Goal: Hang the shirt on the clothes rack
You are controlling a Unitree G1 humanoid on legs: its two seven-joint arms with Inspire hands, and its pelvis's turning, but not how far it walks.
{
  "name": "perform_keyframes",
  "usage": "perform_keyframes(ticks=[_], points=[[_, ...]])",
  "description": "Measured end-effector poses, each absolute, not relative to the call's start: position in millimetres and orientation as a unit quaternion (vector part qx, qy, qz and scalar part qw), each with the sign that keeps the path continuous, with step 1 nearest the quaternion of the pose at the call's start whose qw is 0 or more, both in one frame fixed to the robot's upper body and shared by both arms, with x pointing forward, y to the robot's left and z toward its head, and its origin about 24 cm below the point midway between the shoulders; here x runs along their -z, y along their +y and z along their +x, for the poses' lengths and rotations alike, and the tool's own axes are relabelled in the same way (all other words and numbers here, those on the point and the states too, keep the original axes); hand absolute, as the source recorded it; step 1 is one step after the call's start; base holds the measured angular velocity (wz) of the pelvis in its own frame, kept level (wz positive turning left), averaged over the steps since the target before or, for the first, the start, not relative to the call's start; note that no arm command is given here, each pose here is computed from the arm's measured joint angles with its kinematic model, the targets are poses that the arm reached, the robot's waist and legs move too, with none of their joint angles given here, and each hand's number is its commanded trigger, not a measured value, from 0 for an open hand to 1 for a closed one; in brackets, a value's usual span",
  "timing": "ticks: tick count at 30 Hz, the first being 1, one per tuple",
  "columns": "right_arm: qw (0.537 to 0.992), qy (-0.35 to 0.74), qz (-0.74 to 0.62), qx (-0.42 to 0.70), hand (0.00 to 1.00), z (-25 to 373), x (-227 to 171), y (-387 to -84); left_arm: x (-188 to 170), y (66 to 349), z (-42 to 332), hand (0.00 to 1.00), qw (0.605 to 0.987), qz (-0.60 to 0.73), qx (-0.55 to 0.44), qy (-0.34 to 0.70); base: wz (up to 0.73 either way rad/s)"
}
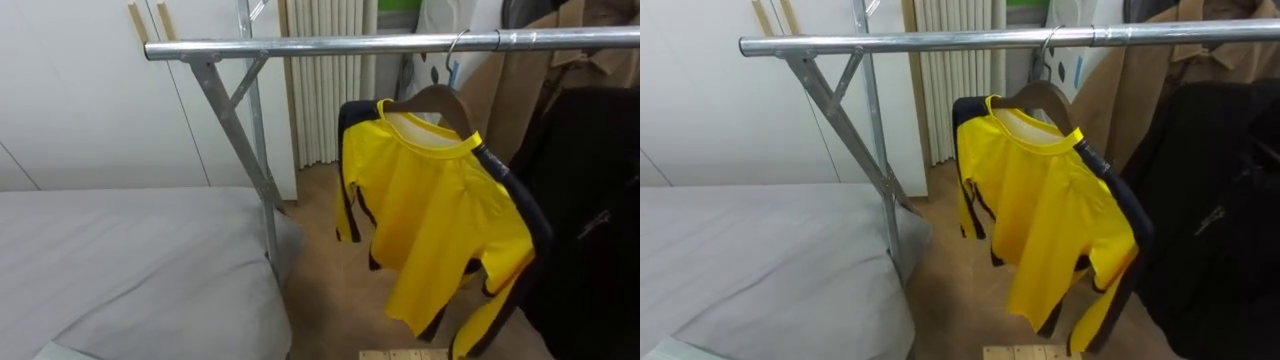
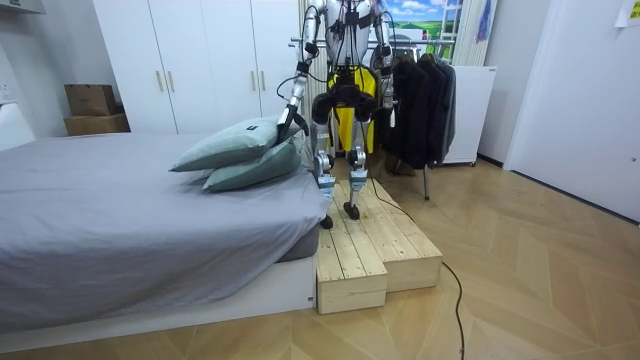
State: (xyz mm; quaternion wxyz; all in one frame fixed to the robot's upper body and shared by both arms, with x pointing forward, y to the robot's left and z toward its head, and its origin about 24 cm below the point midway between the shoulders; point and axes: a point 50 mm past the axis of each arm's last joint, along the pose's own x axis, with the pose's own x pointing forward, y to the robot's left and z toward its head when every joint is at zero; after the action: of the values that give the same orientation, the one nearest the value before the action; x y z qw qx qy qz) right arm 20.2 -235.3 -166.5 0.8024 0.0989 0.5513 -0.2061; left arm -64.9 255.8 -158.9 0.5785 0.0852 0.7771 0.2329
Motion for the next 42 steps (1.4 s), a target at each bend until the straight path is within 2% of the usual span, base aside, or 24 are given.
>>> perform_keyframes(ticks=[42], points=[[0.771, 0.582, 0.141, 0.217, 0.0, 12.2, 170.8, -230.4, 160.5, 252.9, -61.9, 0.0, 0.584, 0.087, -0.208, 0.78, 0.0]])
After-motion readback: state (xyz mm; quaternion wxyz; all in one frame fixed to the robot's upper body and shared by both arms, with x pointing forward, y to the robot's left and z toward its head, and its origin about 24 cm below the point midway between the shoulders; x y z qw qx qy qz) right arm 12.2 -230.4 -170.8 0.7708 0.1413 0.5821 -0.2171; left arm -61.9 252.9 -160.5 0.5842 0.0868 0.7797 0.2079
